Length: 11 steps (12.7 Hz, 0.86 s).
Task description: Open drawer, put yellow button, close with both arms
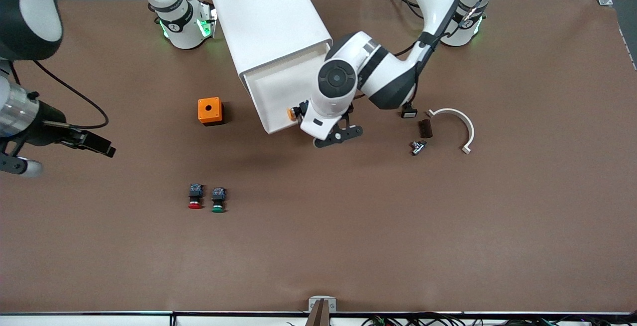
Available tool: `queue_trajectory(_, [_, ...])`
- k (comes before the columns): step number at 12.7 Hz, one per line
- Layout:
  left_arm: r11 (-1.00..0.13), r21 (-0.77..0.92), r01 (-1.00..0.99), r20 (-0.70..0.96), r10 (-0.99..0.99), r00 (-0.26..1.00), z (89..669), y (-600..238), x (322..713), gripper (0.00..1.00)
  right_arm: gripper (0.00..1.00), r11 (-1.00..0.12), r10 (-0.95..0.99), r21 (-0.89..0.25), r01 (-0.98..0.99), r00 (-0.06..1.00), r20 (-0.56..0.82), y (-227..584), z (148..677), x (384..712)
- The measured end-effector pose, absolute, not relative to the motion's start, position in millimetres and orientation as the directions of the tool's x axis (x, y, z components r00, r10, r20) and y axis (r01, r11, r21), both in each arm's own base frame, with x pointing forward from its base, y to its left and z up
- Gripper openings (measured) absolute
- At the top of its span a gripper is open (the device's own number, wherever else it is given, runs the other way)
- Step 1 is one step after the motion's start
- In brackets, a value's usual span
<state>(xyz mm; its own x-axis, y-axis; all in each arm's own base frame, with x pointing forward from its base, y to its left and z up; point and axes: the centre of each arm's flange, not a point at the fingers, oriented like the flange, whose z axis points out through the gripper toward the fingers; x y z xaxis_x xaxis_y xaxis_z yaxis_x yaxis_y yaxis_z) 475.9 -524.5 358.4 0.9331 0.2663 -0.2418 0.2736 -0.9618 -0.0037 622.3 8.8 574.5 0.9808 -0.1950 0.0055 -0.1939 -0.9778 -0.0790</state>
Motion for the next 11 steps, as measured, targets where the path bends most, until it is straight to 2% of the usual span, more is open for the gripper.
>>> queue_trajectory(6, [-0.975,-0.033,0.220,-0.301,0.219,0.928,352.9,-577.0,402.1,1.00,1.00,-0.995,-0.095,-0.033,-0.093,0.993,0.068,-19.9,630.2,582.2])
queue_trajectory(9, [-0.979,-0.041,0.200,-0.331,0.202,0.922,348.8,-592.0,374.0,1.00,1.00,-0.996,-0.091,-0.028,-0.089,0.994,0.064,-18.0,632.9,565.6])
queue_trajectory(11, [-0.976,-0.038,0.215,-0.354,0.215,0.910,349.0,-595.3,368.5,1.00,1.00,-0.996,-0.090,-0.027,-0.088,0.994,0.061,-17.2,631.7,562.1])
